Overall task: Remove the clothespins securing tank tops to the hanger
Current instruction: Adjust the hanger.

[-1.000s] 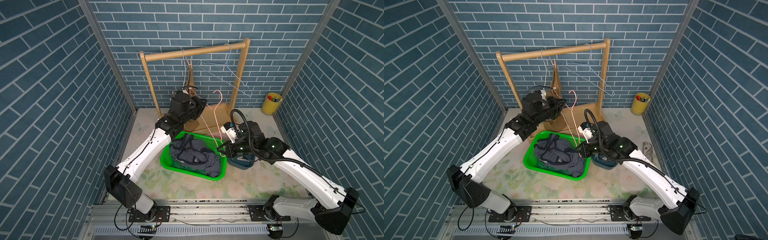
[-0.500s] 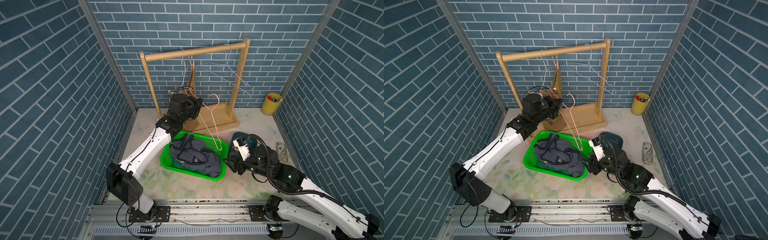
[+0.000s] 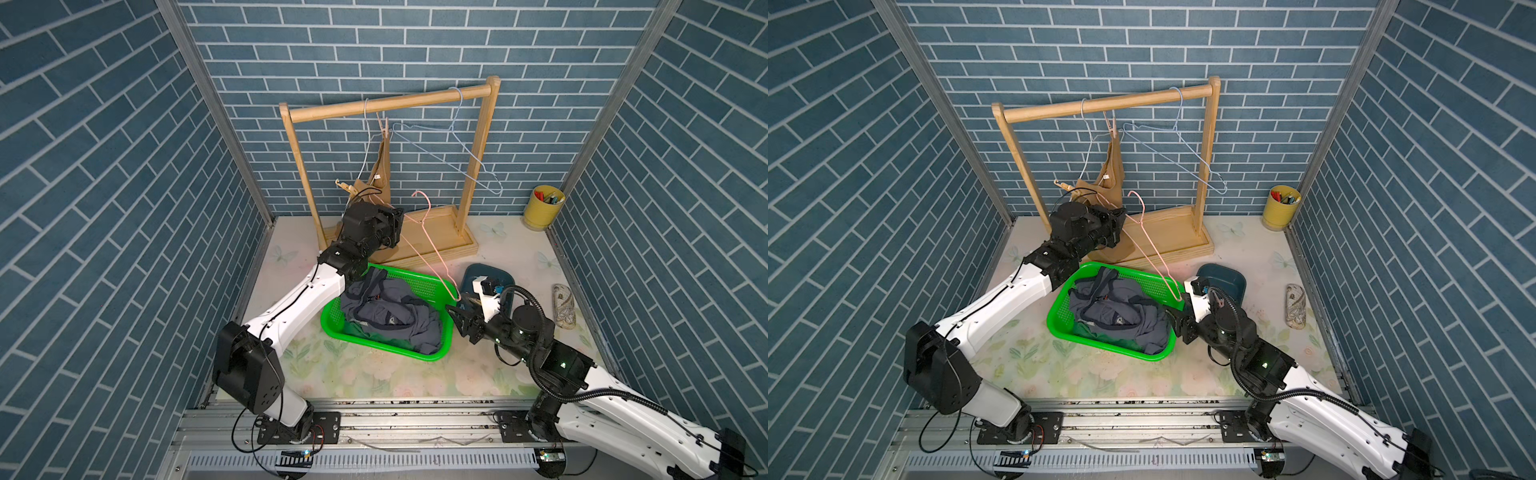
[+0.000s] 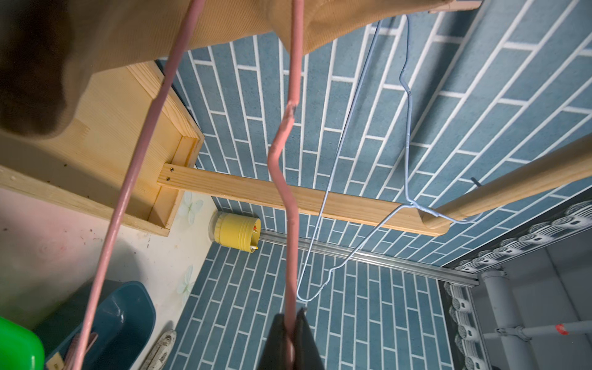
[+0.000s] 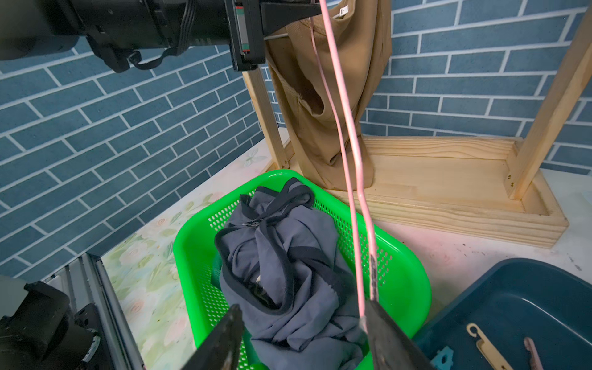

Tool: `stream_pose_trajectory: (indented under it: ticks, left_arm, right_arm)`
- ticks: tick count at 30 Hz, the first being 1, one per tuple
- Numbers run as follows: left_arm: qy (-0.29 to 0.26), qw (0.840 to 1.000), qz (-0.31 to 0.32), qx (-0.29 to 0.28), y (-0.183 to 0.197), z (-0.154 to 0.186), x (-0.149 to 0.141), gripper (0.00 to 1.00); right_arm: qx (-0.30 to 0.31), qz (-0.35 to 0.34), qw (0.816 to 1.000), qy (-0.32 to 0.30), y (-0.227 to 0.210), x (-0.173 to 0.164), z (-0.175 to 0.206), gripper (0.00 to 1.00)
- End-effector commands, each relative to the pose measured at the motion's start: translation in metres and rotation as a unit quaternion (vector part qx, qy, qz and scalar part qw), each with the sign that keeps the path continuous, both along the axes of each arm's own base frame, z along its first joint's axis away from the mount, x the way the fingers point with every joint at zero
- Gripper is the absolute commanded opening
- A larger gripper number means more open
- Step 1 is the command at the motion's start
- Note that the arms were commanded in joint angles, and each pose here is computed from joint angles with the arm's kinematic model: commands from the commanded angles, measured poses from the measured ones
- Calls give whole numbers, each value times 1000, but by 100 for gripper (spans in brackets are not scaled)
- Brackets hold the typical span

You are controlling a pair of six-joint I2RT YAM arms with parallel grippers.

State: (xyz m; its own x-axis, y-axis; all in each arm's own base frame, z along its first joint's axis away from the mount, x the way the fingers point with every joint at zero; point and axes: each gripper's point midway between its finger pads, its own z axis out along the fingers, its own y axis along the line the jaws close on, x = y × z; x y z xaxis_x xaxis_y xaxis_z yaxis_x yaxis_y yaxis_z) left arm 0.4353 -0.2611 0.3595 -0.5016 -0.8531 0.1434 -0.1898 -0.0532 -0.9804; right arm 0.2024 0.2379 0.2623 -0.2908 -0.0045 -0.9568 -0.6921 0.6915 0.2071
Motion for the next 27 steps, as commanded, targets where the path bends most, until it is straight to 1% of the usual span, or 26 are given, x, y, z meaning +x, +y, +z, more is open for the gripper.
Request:
stream_pose_trajectory:
  ticks: [1, 3, 5, 7, 10, 16, 21, 24, 27]
  left_arm:
    - [-34, 997, 0, -63, 4, 33, -8, 0]
    - [-30, 996, -5, -81, 3, 30, -9, 0]
    - [-28, 996, -9, -87, 2, 29, -11, 0]
    - [-29, 996, -14, -82, 3, 28, -13, 0]
    - [-28, 996, -30, -74, -1, 26, -15, 0]
    - [-24, 997, -34, -62, 3, 21, -16, 0]
    - [-26, 998, -27, -55, 9, 21, -14, 0]
    - [-30, 997, -35, -57, 5, 25, -15, 0]
    - [-32, 997, -42, -62, 1, 28, -17, 0]
  right_arm:
    - [9, -15, 999, -36, -3, 7, 15, 58]
    - [-4, -22, 999, -34, -7, 9, 14, 58]
    - [-5, -26, 999, -31, -12, 11, 15, 57]
    - [2, -27, 999, -28, -18, 12, 18, 56]
    - [-9, -38, 999, -22, -31, 14, 19, 55]
    - [-4, -41, 999, -26, -49, 5, 36, 55]
    - [11, -24, 1000, -5, -52, -10, 38, 55]
    - [8, -21, 1000, 2, -49, -8, 31, 55]
    - [12, -7, 1000, 5, -36, -2, 29, 55]
